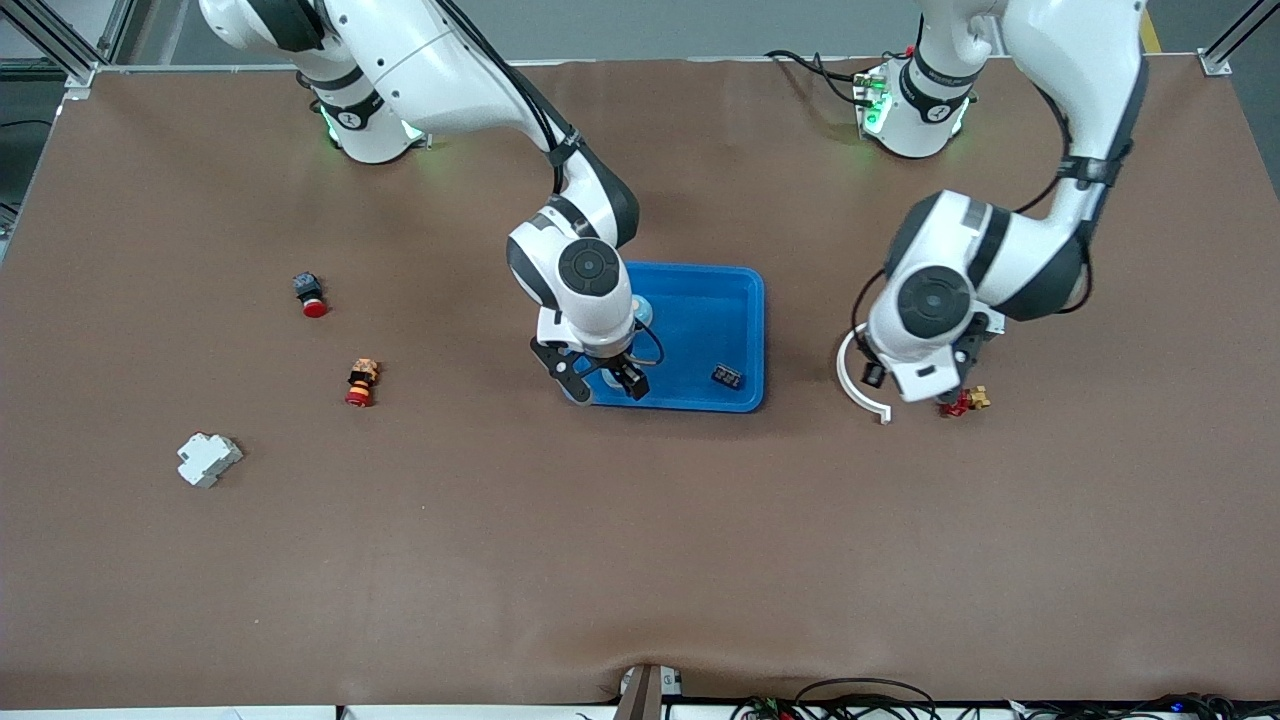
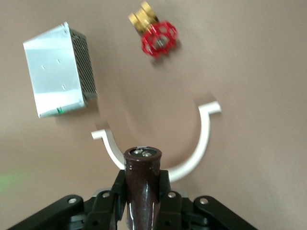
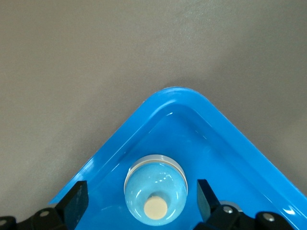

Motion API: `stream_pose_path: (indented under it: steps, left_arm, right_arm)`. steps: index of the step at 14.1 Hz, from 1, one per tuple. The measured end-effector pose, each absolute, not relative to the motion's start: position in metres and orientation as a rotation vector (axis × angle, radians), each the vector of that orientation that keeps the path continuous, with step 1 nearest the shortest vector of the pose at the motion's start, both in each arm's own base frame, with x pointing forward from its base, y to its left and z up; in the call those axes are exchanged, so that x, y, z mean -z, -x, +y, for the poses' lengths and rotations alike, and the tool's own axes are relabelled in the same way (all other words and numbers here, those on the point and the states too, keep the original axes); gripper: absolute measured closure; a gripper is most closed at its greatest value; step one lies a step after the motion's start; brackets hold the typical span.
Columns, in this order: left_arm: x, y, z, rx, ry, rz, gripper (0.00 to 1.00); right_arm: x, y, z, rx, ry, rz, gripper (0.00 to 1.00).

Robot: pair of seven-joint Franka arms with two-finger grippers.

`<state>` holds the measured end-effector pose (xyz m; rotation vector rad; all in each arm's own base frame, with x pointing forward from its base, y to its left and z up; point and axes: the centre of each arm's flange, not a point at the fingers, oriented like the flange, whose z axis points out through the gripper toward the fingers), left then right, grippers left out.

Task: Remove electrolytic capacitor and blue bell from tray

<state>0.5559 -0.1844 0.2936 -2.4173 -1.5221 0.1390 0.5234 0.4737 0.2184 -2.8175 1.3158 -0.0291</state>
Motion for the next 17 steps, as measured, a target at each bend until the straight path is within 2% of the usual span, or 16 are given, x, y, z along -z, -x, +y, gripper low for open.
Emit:
stream_pose_path:
  steps: [13,14,15,17]
  left_arm:
    - [-0.181,-0.547,-0.086,-0.102,2.426,-1.59,0.7]
    - [-0.179,-0.547,-0.087,-0.104,2.429,-1.591,0.65]
    - [-0.179,-0.547,-0.089,-0.104,2.433,-1.587,0.65]
    - [-0.181,-0.548,-0.093,-0.098,2.443,-1.582,0.52]
  right_arm:
    - [-0.198,-0.518,0.478,0.027,2.826,1.333,0.0]
    - [-0.198,-0.516,0.48,0.027,2.827,1.33,0.0]
    - [-0.197,-0.514,0.482,0.026,2.83,1.327,0.0]
    - [-0.195,-0.509,0.486,0.024,2.835,1.321,0.0]
